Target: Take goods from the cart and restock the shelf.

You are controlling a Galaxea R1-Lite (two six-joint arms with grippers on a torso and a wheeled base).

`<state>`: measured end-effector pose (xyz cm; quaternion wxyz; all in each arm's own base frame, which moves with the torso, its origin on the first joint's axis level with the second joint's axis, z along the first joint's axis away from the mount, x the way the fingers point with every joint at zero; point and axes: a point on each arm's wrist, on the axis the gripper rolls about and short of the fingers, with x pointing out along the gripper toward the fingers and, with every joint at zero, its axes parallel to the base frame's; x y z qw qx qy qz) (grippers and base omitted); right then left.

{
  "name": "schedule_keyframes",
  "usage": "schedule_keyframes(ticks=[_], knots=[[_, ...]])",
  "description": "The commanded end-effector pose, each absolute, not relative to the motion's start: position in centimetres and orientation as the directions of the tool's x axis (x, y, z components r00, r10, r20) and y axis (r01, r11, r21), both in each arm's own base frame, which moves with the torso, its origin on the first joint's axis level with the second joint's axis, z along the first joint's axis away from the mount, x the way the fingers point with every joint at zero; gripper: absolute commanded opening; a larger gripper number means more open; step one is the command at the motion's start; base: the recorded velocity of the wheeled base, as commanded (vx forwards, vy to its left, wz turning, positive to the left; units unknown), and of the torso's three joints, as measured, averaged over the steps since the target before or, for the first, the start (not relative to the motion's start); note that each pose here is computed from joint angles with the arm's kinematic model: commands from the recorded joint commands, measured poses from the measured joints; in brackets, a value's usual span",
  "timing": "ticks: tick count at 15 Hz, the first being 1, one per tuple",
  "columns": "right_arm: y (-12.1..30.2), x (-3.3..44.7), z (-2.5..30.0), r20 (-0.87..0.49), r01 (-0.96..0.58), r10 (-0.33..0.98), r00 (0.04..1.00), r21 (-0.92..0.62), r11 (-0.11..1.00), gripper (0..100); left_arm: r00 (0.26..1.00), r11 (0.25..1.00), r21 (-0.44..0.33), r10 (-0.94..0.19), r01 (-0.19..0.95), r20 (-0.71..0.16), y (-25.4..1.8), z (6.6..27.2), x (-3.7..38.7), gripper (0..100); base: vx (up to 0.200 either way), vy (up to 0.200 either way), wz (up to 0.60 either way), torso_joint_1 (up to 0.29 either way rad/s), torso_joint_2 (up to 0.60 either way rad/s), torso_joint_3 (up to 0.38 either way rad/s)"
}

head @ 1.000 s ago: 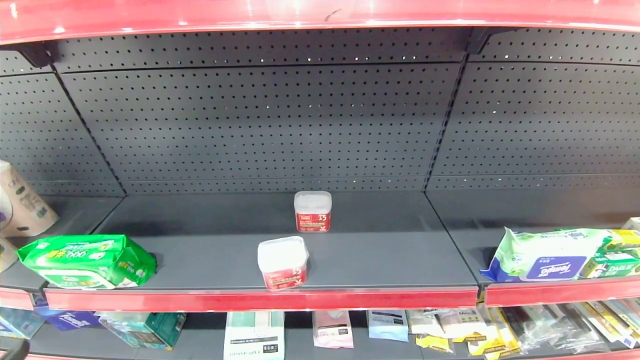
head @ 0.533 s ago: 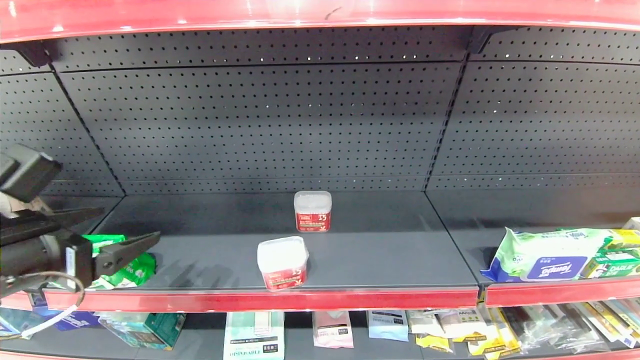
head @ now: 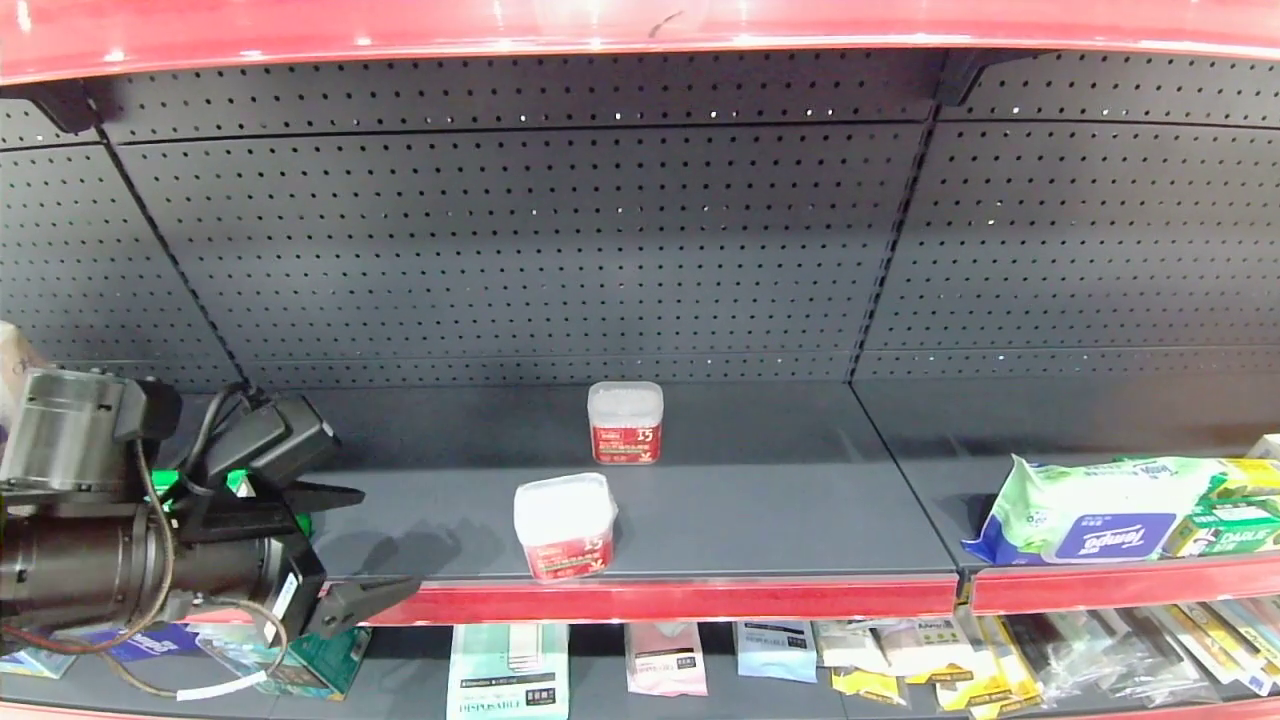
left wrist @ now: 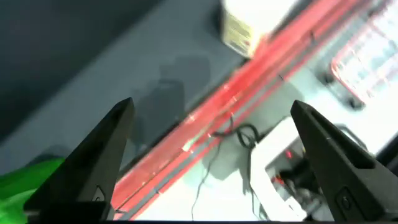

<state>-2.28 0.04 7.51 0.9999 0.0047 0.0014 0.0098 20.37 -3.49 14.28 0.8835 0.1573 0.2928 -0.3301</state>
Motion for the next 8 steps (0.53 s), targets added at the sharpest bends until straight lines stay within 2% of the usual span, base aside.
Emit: schedule_keyframes(ticks=[1, 4, 8], knots=[[0.0, -2.3, 7.5, -0.005, -0.02, 0.02, 1.0, 0.009, 1.0, 100, 0.56, 0.707, 0.07, -0.491, 0.704, -0.668, -3.7, 12.5, 20.8, 100, 0.0, 0.0, 0.0, 0.0, 0.0, 0.0], [0.0, -2.3, 7.5, -0.005, -0.02, 0.02, 1.0, 0.009, 1.0, 100, 0.553, 0.673, 0.093, -0.511, 0.733, -0.658, -4.8, 11.2, 22.4, 100, 0.0, 0.0, 0.0, 0.0, 0.0, 0.0], [0.0, -2.3, 7.5, -0.005, -0.02, 0.02, 1.0, 0.009, 1.0, 100, 0.528, 0.65, 0.085, -0.526, 0.755, -0.667, -5.5, 10.1, 23.1, 100, 0.0, 0.0, 0.0, 0.0, 0.0, 0.0]])
